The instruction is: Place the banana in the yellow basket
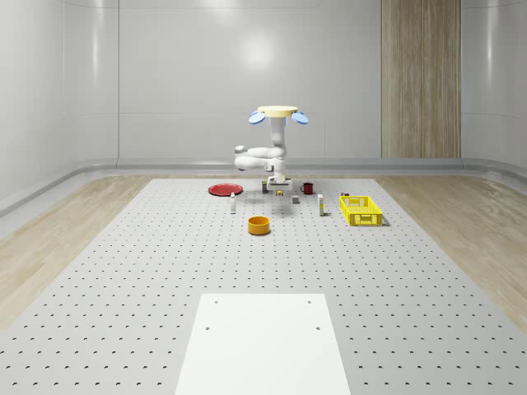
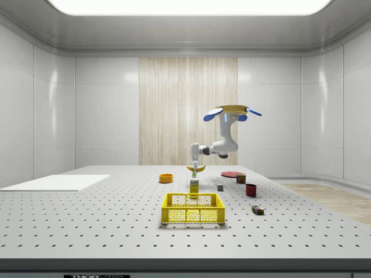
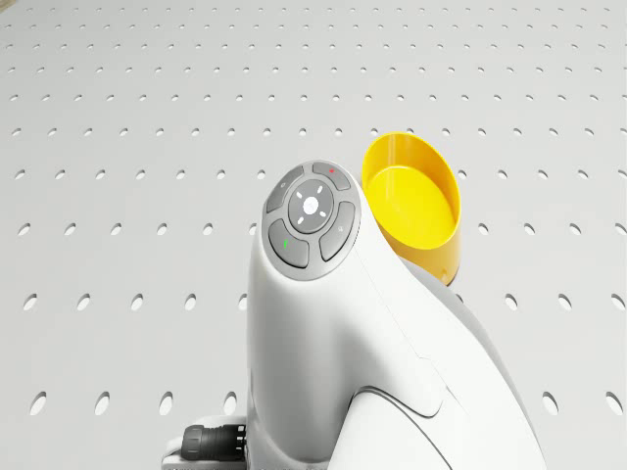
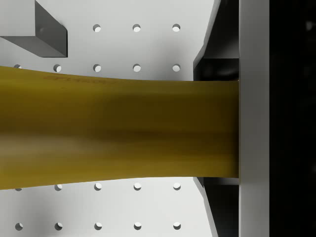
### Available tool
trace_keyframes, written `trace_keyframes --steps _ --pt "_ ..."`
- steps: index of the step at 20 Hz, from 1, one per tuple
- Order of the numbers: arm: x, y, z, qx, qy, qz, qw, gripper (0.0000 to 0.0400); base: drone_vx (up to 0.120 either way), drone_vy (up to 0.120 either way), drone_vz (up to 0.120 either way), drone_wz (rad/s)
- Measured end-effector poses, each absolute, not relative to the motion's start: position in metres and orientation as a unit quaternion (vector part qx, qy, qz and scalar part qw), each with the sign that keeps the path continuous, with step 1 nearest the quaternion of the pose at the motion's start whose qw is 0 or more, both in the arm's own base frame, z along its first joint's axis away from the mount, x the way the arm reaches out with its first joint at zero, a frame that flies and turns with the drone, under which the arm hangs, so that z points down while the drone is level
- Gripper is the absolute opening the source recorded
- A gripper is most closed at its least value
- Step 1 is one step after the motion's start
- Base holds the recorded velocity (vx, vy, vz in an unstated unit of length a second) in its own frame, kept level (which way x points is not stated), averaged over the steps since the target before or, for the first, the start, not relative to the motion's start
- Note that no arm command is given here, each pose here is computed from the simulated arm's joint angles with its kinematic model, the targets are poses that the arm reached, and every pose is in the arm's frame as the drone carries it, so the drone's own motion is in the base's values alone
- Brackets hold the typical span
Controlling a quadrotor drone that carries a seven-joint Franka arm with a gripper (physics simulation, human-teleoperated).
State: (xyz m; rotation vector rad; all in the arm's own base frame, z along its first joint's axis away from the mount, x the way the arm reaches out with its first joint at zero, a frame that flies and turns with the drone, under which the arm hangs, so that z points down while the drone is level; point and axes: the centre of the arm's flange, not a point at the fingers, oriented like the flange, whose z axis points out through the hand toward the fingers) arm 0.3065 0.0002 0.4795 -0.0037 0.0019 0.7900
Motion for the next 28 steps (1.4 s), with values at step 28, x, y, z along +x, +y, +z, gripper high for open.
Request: trace_keyframes --steps 28 --pt "0.3065 0.0002 0.4778 -0.002 0.001 0.387 0.922 0.0192 -0.001 0.12 0.03 0.0"
